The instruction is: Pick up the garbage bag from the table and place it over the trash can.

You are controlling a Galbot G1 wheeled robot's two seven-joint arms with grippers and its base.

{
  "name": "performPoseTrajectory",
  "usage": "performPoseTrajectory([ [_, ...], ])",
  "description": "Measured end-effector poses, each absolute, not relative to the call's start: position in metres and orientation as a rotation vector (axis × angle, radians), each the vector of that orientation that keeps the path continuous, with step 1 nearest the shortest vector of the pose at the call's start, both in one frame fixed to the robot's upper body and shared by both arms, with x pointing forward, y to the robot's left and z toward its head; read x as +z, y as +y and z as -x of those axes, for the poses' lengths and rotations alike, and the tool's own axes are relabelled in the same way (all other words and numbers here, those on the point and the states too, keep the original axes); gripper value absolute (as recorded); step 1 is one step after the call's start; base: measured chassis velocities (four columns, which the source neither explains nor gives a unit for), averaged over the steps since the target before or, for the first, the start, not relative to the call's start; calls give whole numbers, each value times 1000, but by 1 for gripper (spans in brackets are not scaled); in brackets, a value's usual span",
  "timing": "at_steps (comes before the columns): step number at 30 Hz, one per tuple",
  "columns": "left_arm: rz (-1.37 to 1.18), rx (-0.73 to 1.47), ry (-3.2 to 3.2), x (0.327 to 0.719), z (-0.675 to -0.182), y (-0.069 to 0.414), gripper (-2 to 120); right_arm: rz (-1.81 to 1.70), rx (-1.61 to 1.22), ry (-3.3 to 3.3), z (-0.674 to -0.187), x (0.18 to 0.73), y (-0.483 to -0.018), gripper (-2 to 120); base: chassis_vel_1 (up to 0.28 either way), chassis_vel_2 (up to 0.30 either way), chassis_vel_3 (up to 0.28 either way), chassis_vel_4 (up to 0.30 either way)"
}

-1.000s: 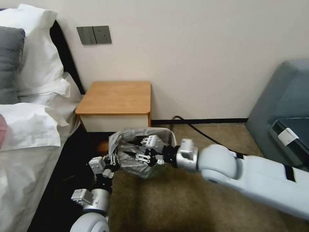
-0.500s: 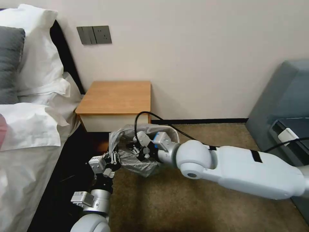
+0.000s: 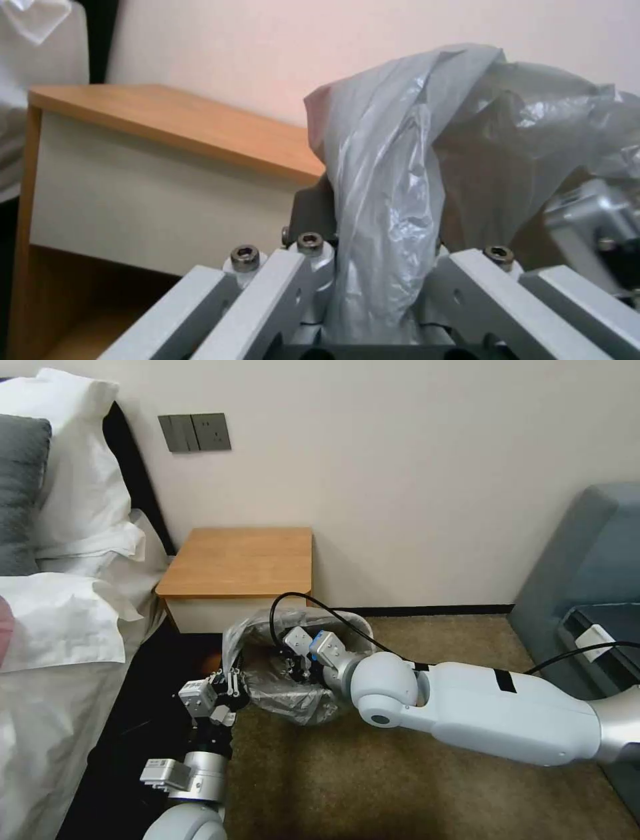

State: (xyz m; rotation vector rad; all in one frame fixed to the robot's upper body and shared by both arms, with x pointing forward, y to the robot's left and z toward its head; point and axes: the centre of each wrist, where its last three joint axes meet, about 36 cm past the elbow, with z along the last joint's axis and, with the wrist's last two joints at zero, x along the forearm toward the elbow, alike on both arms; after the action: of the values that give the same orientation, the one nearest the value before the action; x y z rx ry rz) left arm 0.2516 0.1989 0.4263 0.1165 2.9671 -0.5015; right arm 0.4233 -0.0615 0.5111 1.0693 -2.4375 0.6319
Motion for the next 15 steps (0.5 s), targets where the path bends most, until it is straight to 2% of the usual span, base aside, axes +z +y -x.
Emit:
performPoseTrajectory([
  [15,-156,-404,2926,420,-251,197,8,-885,553,-2383,-431,514,-44,0,0,0,0,0],
])
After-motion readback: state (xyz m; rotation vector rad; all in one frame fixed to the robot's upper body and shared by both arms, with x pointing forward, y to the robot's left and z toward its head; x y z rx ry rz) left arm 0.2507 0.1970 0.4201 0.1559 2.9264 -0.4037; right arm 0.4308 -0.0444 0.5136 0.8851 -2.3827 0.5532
